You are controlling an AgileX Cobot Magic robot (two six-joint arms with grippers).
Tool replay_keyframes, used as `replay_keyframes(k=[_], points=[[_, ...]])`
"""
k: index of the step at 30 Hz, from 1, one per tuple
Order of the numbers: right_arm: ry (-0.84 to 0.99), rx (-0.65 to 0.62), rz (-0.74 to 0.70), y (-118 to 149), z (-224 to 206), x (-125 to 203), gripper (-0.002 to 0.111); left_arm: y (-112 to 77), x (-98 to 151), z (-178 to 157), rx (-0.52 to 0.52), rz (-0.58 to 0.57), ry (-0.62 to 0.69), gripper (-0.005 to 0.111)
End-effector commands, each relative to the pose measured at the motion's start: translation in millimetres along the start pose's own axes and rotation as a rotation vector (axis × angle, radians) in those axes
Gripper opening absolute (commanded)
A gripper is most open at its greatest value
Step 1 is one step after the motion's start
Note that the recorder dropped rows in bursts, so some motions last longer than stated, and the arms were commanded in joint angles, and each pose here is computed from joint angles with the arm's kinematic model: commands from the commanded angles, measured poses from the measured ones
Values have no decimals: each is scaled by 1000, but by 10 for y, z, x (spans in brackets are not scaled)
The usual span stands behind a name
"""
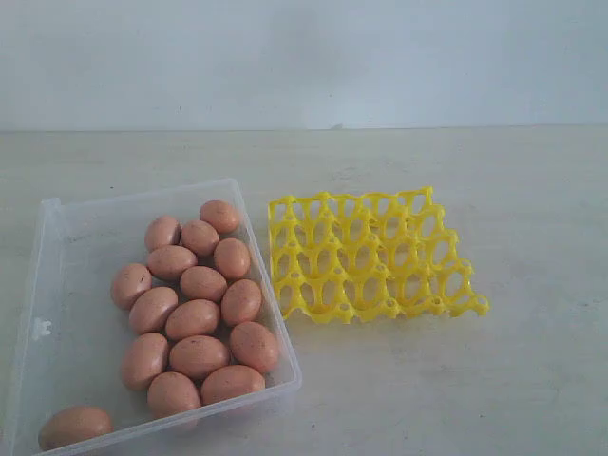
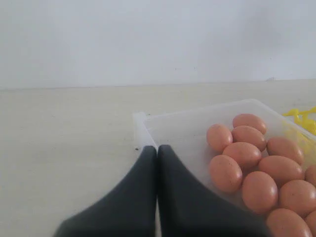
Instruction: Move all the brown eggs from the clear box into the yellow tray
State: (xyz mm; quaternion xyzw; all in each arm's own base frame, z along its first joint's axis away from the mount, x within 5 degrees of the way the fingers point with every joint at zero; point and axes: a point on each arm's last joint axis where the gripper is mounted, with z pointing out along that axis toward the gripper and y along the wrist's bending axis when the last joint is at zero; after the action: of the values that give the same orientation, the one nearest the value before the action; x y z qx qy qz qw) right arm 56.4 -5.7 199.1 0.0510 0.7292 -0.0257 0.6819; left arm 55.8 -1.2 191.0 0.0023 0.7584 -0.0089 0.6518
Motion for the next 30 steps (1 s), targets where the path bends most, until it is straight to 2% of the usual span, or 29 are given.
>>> replay_keyframes(k=[1, 18, 20, 22, 24, 26, 27, 30], points=[[-11, 2, -2, -1, -4, -8, 0, -4, -11, -4, 7, -4, -7, -4], [-11, 2, 3, -1, -4, -8, 0, -4, -11, -4, 7, -4, -7, -4], [-10, 5, -38, -4, -4, -8, 0, -4, -11, -4, 7, -4, -7, -4], [-32, -1, 58, 1, -4, -28, 0, -4, -11, -4, 7, -4, -7, -4], [-125, -12, 222, -1, -11, -112, 0, -4, -11, -4, 7, -4, -7, -4], [-277, -37, 454, -20, -60, -327, 0, -4, -11, -4, 7, -4, -7, -4], [-334, -49, 518, -29, -88, -421, 0, -4, -11, -4, 7, -4, -7, -4], [-482, -79, 519, -31, -221, -767, 0, -4, -11, -4, 7, -4, -7, -4]])
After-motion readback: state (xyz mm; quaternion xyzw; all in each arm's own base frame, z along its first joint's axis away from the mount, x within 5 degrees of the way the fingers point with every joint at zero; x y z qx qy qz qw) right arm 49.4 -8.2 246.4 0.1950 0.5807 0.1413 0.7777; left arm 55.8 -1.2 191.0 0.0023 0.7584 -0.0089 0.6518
